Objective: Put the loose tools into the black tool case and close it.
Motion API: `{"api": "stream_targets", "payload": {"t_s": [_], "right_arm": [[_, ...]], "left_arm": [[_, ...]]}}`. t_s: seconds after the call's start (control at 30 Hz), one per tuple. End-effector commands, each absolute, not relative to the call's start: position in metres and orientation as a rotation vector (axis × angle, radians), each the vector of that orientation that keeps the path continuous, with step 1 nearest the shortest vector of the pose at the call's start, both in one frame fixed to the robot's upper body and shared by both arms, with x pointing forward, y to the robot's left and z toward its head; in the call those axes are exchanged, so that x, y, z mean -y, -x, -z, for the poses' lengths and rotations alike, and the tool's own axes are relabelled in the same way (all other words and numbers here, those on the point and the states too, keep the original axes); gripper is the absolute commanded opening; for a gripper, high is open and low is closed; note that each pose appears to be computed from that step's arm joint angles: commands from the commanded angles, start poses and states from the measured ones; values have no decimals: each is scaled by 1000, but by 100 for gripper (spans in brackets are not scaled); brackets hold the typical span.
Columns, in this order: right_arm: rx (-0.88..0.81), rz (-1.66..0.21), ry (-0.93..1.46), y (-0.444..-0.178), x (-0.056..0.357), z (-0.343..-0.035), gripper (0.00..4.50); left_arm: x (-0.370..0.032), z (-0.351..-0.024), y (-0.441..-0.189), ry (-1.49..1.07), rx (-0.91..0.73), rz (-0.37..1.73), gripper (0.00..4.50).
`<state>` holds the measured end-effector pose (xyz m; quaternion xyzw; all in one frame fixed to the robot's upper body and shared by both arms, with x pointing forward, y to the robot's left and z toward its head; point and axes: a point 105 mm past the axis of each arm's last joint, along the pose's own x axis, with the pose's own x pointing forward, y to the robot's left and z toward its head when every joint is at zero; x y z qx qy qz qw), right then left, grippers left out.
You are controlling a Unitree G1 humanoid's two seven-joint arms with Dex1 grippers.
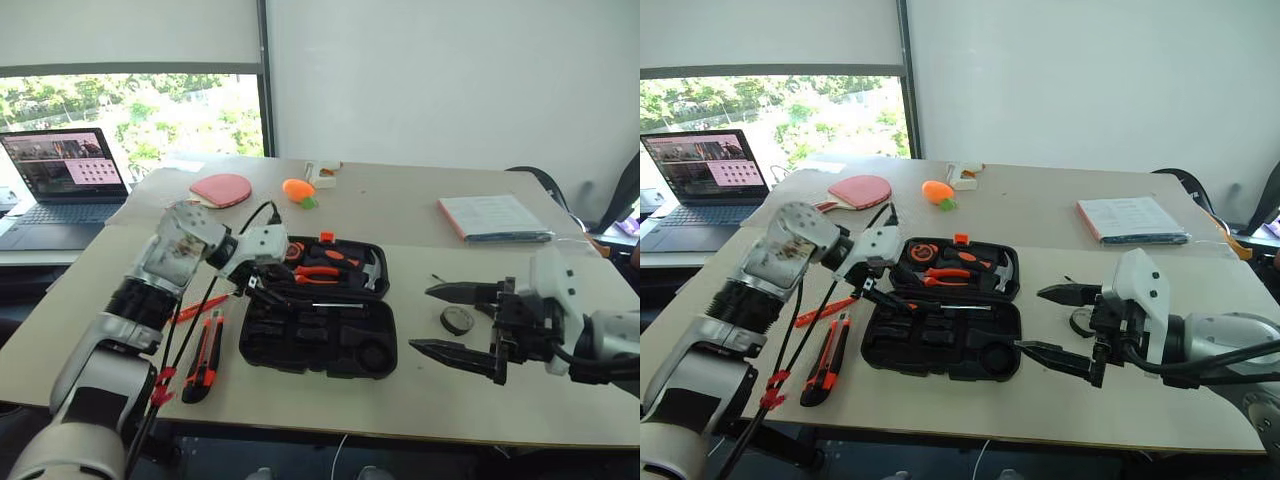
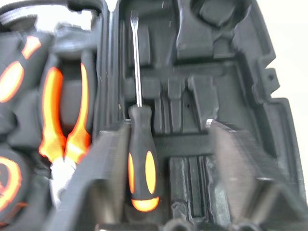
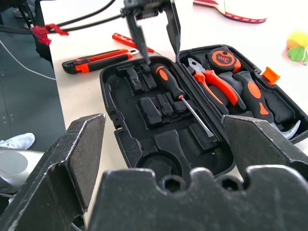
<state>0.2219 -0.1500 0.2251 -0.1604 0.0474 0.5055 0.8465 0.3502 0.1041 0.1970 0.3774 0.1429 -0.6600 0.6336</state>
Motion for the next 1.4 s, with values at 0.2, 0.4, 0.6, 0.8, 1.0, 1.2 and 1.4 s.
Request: {"api": "stream_targets", "payload": {"t_s": [0.2, 0.4, 0.6, 0.8, 1.0, 1.2, 1.4], "right_arm": [[-57, -1055, 366, -221, 150, -233, 450], [-62, -1049, 362, -219, 151, -231, 450], [-60, -1044, 354, -219, 151, -230, 450], [-56, -1040, 350, -220, 152, -231, 450], [-55, -1038, 344, -221, 152, -230, 450], [-66, -1023, 341, -223, 154, -227, 450], [-104, -952, 344, -227, 167, -215, 450]], "left_arm": [[-85, -170, -370, -970, -334, 1438, 6], [-82, -164, -382, -982, -336, 1375, 6], [-81, -158, -381, -1011, -342, 1392, 6], [-79, -141, -372, -1064, -366, 1449, 6], [-81, -125, -374, -1188, -369, 1450, 6], [-74, -114, -375, -1221, -351, 1470, 6], [-68, -141, -373, -1020, -286, 1478, 6]]}}
